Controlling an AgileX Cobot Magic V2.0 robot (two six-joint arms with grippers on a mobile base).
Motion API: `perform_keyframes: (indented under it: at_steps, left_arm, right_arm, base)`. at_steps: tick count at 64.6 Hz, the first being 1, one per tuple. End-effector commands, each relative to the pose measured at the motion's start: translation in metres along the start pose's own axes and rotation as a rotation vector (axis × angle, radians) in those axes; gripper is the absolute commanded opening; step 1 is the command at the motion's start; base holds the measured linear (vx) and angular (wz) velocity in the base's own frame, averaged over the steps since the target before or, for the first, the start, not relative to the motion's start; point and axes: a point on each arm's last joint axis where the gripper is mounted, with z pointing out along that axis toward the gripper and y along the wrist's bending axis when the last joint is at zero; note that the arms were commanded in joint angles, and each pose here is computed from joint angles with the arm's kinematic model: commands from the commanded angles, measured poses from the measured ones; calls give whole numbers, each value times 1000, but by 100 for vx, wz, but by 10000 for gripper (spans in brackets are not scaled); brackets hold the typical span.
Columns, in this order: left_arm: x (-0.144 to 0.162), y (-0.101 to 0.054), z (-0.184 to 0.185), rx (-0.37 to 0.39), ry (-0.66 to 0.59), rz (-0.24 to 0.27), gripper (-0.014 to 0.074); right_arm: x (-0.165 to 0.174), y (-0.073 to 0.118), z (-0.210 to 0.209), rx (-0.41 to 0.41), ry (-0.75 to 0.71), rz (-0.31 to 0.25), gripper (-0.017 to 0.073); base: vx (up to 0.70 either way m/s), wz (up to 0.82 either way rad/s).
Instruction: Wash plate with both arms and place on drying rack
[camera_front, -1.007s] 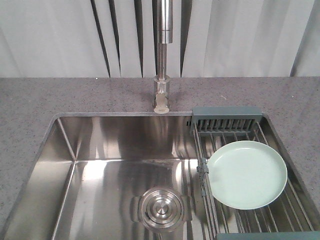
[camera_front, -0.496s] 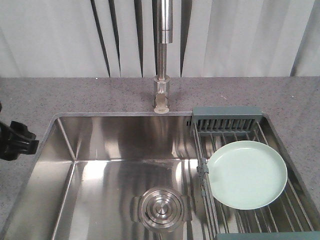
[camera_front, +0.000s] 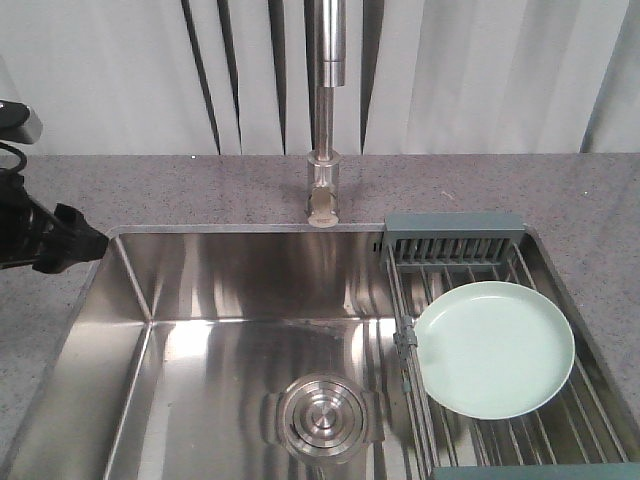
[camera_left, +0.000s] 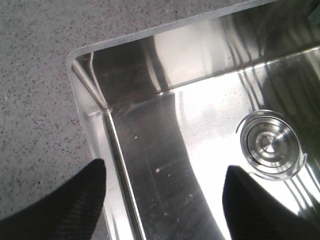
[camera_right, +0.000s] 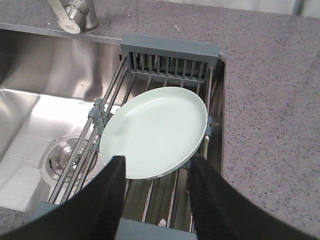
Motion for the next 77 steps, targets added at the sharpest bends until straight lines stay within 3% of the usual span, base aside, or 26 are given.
perform_keyframes:
  at_steps: [1, 14, 20, 24, 31, 40, 49, 64, 77]
  left_arm:
    - [-20, -2, -14, 48, -182, 44, 464]
    - [-32, -12, 1, 227, -300, 177, 440]
    - [-36, -15, 12, 301, -335, 208, 386]
    - [-37, -15, 21, 332, -350, 240, 328]
    - [-39, -13, 38, 369, -364, 224, 183]
    - [-44, -13, 59, 420, -377, 255, -10]
    - [-54, -20, 76, 495, -367, 314, -8]
    - [-77, -39, 101, 614, -390, 485, -8]
    - [-98, -58, 118, 678, -414, 554, -8]
  right_arm:
    - [-13, -1, -4, 12, -86, 2, 301]
    - [-13, -1, -4, 12, -85, 2, 301]
    - [-13, -1, -4, 12, -85, 2, 301]
    - [-13, -1, -4, 12, -85, 2, 301]
    - [-13, -1, -4, 12, -85, 2, 301]
    - [-13, -1, -4, 12, -85, 2, 301]
    - [-13, -1, -4, 12, -85, 2, 301]
    - [-13, -1, -4, 12, -85, 2, 301]
    - [-13, -1, -4, 12, -86, 2, 301]
  base:
    - [0, 0]
    - [0, 0]
    - [0, 0]
    - [0, 0]
    - [0, 0]
    - [0, 0]
    - [0, 0]
    - [0, 0]
    - [0, 0]
